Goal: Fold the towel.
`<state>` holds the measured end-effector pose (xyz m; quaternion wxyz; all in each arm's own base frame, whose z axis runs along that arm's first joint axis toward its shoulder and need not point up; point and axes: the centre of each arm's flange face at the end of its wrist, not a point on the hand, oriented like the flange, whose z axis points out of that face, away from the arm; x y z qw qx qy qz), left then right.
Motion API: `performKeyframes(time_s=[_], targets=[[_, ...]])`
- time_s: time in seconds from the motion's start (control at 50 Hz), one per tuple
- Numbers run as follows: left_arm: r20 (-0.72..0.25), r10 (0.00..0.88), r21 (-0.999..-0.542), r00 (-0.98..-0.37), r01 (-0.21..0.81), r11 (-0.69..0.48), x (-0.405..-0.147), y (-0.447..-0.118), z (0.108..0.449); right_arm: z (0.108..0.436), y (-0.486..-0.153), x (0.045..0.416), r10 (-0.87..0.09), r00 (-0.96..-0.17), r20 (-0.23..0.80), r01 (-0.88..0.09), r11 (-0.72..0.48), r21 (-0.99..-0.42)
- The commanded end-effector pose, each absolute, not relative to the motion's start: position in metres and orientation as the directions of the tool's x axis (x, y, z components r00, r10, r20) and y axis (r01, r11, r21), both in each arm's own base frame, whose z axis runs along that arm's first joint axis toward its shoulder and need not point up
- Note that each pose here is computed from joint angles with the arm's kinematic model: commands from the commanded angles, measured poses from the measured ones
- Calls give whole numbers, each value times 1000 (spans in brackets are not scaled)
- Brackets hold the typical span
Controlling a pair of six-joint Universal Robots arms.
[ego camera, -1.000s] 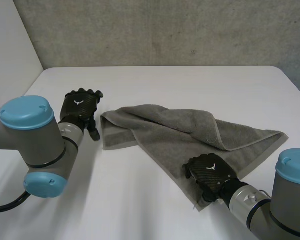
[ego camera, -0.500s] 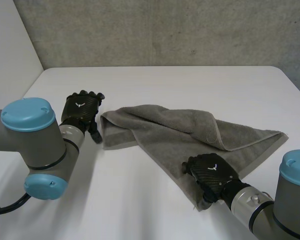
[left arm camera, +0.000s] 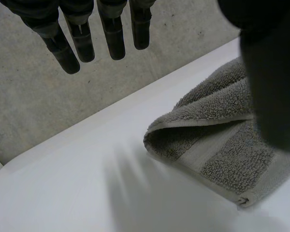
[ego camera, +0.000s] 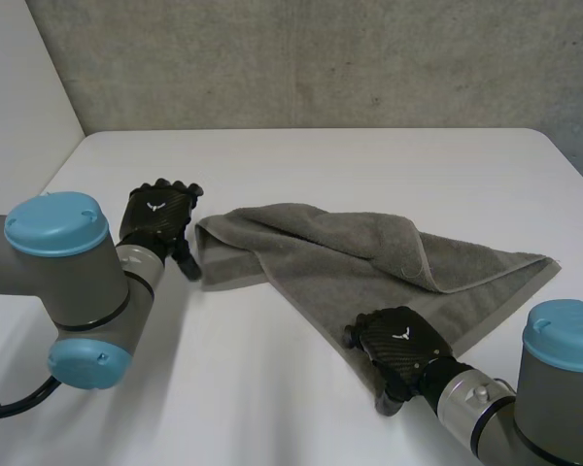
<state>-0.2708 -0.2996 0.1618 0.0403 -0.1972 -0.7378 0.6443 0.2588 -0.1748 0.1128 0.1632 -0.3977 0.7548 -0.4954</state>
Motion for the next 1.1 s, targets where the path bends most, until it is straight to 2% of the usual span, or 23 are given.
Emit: performKeyframes(time_s=[0.02,0.7,0.92,1.1], targets=[[-195,343,-966,-919,240,94,-271,-299,161,113,-177,259,-759,-632,157,-437,182,-881],[-195,344,-965,-918,242,99,-270,-299,159,112,-191,257,-728,-654,207,-443,147,-884],[-199,342,-968,-918,239,77,-272,-302,160,141,-197,253,-673,-699,244,-391,73,-918],[-201,341,-971,-918,232,51,-280,-318,157,166,-207,240,-617,-745,256,-351,36,-936]])
